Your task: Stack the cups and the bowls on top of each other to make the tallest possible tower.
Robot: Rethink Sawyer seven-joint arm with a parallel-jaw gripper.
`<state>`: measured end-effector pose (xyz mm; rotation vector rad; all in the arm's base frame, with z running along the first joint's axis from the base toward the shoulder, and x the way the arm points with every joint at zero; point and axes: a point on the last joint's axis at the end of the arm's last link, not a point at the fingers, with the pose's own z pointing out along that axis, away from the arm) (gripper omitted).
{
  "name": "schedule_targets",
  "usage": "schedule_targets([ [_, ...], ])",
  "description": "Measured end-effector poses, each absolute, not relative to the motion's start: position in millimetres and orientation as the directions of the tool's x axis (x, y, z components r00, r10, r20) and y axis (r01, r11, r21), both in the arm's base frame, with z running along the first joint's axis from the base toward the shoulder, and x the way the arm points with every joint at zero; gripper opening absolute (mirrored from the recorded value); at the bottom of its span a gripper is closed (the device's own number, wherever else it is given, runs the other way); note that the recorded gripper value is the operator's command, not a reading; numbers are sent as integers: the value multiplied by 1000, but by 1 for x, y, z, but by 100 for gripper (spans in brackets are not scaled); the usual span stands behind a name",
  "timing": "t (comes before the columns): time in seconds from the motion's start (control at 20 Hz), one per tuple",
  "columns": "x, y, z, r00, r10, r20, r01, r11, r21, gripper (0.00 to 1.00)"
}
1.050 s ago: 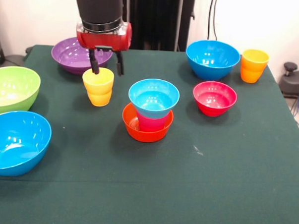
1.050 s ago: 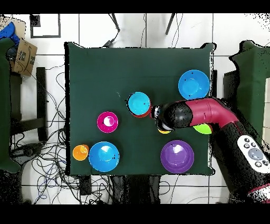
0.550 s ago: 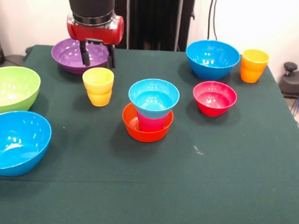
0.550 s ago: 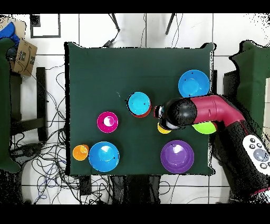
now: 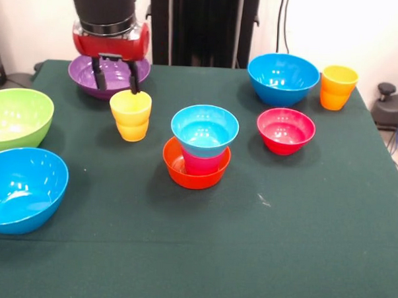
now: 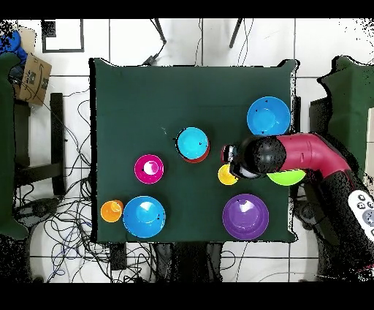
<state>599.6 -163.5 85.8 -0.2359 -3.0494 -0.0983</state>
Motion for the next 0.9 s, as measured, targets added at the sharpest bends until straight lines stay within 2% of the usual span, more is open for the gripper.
schedule_targets([
  [0.45, 580, -200, 59, -995, 36, 96, 45, 995, 91, 100],
  [0.9, 577, -205, 44, -995, 8, 99, 19, 994, 111, 100],
])
